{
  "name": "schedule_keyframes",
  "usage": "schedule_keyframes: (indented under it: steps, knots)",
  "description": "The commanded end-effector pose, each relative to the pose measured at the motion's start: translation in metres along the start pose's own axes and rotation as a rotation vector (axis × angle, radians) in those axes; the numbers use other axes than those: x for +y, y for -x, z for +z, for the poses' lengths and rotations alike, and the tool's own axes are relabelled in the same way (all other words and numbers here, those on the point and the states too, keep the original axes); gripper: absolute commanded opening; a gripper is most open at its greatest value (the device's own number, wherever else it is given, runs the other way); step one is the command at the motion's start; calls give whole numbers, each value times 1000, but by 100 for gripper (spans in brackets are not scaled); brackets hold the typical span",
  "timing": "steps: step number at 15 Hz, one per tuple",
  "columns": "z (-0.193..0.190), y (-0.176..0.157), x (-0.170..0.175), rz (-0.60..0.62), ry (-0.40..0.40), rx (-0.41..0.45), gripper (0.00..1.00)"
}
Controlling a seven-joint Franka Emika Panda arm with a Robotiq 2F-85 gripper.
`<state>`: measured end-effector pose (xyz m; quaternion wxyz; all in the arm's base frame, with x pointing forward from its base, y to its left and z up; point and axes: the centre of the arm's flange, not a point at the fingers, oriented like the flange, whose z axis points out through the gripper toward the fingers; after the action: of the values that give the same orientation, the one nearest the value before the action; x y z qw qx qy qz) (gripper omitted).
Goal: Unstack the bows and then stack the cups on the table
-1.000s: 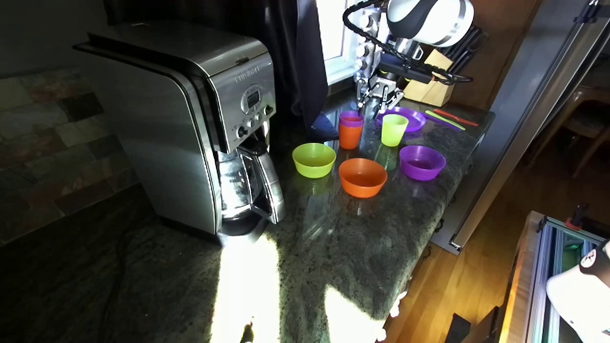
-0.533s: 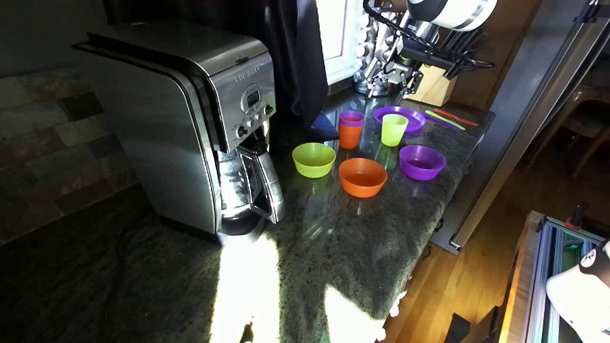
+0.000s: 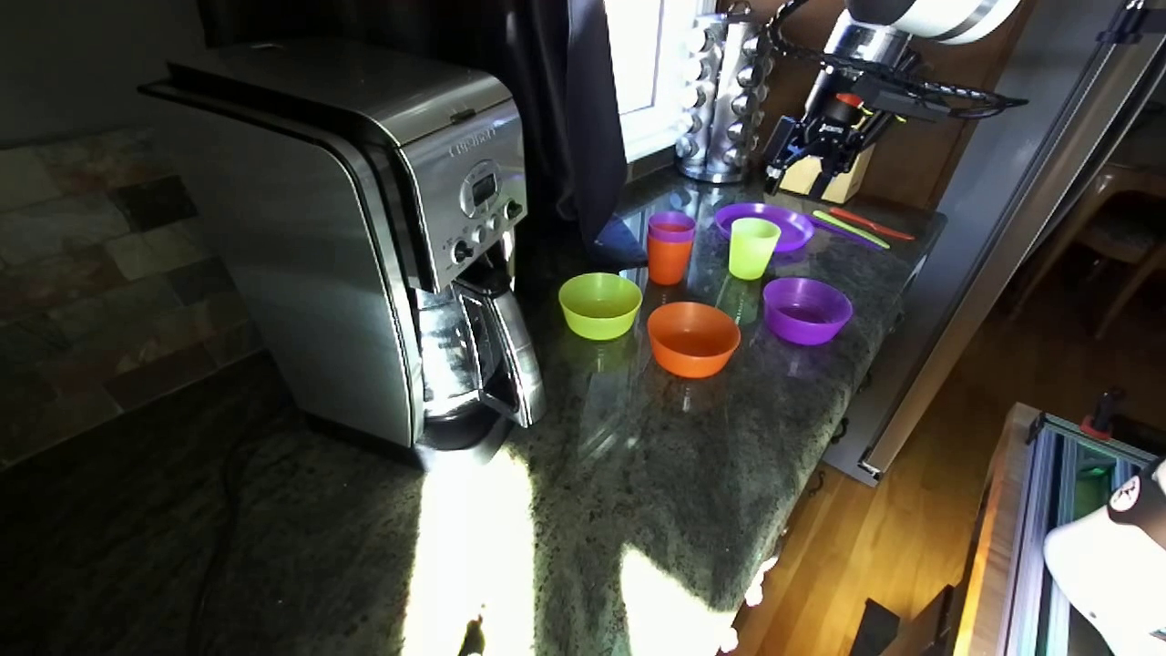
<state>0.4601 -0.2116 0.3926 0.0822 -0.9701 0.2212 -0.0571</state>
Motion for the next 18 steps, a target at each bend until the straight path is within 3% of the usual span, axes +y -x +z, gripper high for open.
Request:
schedule_keyframes:
  steps: [1, 9, 18]
  knots:
    - [6, 17, 18, -47, 67, -32, 100]
    - [30, -1, 30, 65, 106, 10, 100]
    - [64, -17, 16, 118, 123, 8, 100]
